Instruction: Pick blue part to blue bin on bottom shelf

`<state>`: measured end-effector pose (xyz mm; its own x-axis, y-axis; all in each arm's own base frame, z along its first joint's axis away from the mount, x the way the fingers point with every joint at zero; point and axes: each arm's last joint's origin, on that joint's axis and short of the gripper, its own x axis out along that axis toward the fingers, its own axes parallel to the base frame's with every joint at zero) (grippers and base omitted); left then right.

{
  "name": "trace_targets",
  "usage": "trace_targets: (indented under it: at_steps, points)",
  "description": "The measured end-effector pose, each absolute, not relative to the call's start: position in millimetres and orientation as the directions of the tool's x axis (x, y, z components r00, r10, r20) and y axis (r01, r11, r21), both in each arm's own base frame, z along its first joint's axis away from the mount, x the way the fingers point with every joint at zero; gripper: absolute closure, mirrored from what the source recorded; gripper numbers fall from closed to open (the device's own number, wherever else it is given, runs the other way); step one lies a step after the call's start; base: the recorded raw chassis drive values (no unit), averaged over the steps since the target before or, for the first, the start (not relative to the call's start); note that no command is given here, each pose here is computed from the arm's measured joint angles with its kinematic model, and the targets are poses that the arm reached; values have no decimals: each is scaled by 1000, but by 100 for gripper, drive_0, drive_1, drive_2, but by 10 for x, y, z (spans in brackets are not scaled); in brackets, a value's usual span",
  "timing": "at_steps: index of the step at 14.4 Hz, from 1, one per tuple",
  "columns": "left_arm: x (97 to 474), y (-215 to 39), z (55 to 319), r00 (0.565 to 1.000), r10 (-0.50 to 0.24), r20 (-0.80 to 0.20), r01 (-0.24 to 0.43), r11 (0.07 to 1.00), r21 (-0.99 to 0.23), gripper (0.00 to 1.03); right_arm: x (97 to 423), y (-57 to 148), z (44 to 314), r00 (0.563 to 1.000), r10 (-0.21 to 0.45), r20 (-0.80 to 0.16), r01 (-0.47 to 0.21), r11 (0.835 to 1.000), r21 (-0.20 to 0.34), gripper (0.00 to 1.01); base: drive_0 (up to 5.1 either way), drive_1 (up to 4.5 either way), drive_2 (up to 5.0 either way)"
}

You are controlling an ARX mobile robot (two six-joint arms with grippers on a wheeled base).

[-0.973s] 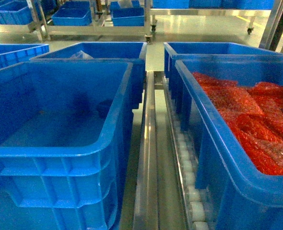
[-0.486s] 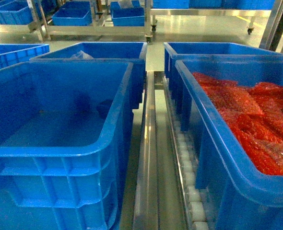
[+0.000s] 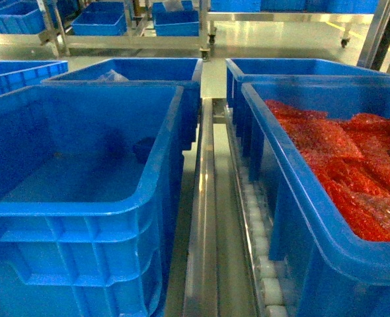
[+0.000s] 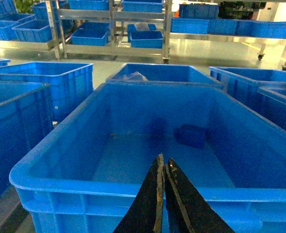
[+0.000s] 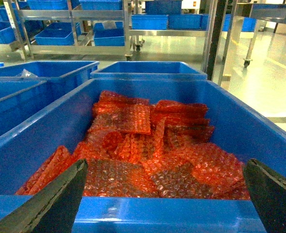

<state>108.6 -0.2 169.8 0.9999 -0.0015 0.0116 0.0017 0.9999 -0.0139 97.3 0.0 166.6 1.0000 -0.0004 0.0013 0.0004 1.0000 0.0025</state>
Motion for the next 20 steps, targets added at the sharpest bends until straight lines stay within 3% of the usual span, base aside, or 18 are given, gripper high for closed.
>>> trace_targets:
  at_steps: [2,3,6,16,20]
  points:
    - [1013,-3,1631,999,-5,-46,4,1000,-14,101,973,0,1665,1000,0,1,0,1000,3,3,0,0,0]
    - [974,-2,1679,1000,-2,15,2,1000,-13,101,973,0,1667,1000,0,2,0,1000,2,3,0,0,0]
    - [975,-2,1666,1000,-2,1,2,1000,-11,101,973,0,1665,1000,0,1,0,1000,2,3,0,0,0]
    - [975,-2,1664,1000,-2,-1,2,1000,-10,3,973,0,1665,1000,0,1,0,1000,2,3,0,0,0]
    - [975,-2,1664,1000,-2,-1,2,1000,-10,5,973,0,1665,1000,0,1,0,1000,3,3,0,0,0]
